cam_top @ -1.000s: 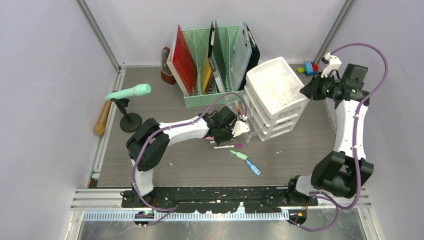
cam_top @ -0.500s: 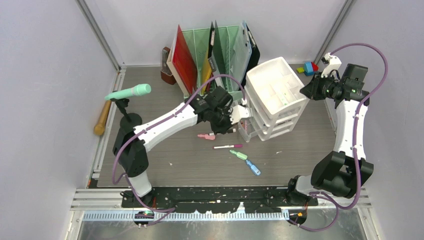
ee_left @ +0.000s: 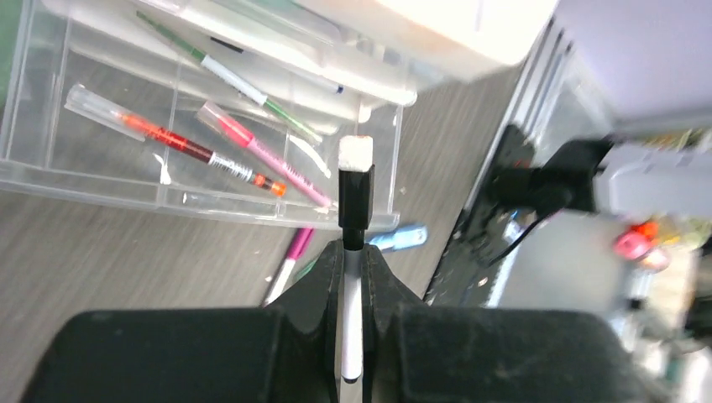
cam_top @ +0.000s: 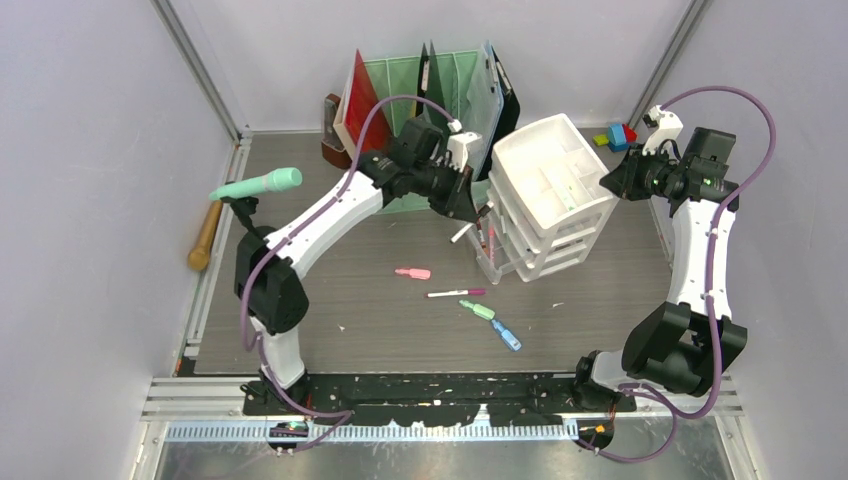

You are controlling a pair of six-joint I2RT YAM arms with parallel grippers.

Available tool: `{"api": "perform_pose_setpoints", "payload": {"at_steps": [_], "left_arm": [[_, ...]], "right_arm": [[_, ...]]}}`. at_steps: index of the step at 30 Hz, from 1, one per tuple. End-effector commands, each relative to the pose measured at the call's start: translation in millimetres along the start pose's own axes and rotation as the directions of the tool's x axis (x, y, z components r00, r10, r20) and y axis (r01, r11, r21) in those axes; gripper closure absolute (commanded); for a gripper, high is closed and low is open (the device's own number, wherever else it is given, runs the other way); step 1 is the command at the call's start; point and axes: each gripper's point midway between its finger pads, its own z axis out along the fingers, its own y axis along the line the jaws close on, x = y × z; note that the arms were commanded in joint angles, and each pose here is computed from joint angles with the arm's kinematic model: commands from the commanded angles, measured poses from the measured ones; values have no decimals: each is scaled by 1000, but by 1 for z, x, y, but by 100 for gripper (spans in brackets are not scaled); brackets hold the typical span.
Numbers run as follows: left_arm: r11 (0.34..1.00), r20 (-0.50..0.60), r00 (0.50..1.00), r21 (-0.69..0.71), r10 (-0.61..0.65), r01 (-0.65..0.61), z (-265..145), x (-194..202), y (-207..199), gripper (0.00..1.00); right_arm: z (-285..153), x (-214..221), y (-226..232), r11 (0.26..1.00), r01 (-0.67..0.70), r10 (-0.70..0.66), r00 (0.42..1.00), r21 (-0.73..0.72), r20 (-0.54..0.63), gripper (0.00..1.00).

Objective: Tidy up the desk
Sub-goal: Place the stationery in the drawer.

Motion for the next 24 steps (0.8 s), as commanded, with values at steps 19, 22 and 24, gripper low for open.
{"api": "perform_pose_setpoints", "payload": {"at_steps": [19,22,24], "left_arm": [[782,118,774,56,-623,621,77,-34,54,67],[794,123,785,52,-607,606,74,-35,53,59],[801,123,792,54,-598,596,73,-35,52,57]], "right_arm": [[24,80,-18,984,-156,173,950,83,-259,99],[25,81,-18,984,-159,175,949,80,-262,99],[25,82,-18,984,-161,176,948,79,-264,99]]}}
